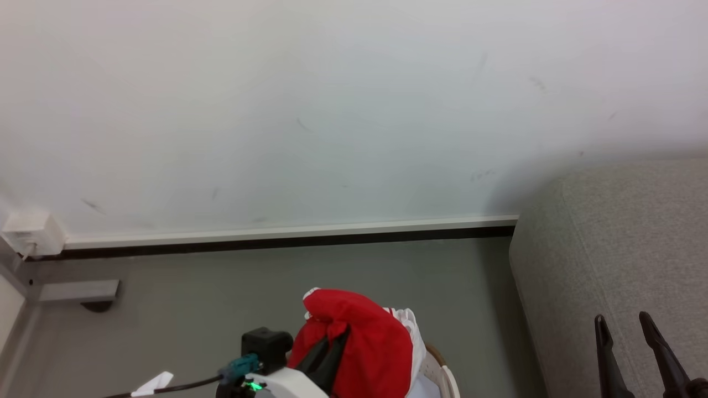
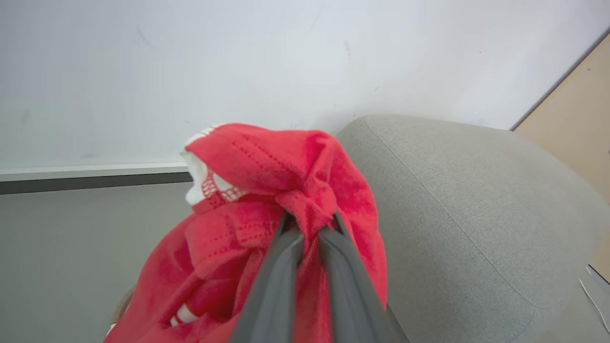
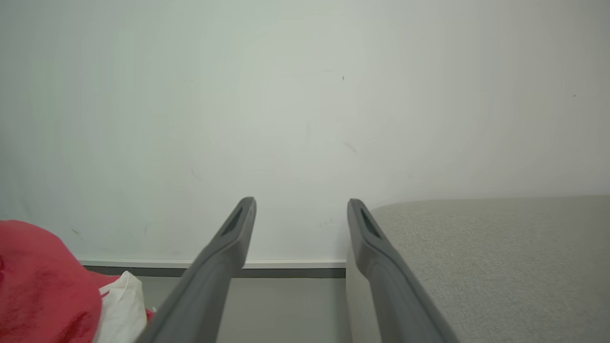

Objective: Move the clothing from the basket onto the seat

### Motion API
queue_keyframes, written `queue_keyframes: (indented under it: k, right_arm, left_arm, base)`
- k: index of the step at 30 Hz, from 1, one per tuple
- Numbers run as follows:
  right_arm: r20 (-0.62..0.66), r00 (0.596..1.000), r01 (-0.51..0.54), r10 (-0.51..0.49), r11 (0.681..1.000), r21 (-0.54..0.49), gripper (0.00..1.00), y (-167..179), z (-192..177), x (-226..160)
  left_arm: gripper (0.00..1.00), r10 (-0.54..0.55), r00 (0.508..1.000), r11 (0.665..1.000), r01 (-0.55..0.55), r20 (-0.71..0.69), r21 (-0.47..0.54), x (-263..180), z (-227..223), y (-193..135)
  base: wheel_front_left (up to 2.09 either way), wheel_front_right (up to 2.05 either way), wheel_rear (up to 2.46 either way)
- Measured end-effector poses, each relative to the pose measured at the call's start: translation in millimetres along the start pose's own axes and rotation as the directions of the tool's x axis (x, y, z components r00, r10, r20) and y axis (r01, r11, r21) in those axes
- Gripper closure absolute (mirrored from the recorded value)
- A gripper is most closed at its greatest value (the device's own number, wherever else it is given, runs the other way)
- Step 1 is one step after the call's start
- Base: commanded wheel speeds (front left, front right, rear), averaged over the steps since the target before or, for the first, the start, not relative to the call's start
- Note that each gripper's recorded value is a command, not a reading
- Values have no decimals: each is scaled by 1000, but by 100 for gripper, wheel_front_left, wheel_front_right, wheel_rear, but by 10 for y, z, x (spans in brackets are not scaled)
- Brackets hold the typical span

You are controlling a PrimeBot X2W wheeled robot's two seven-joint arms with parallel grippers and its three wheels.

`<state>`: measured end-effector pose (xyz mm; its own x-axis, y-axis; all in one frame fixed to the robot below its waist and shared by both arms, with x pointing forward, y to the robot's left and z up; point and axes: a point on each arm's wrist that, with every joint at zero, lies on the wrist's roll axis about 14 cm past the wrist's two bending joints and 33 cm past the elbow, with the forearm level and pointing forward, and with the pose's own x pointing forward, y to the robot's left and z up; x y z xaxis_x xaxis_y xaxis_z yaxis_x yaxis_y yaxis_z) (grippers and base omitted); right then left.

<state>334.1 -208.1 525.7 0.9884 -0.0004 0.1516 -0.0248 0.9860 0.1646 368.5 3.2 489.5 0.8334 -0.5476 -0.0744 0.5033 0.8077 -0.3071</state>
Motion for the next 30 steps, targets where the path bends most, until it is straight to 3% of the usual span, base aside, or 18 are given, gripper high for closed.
queue_keyframes:
  k: [22, 30]
  right_arm:
    - [-20, 1000, -18, 18, 1000, -2, 0, 67, -59, -121]
    - [-22, 993, -114, 113, 993, -20, 0, 289, -43, -51]
  left_arm:
    - [100, -19, 999, 999, 18, 34, 36, -137, 241, -93]
    - [100, -36, 999, 998, 35, 30, 44, -110, 246, -133]
  base:
    - [0, 0, 0]
    - [0, 0, 0]
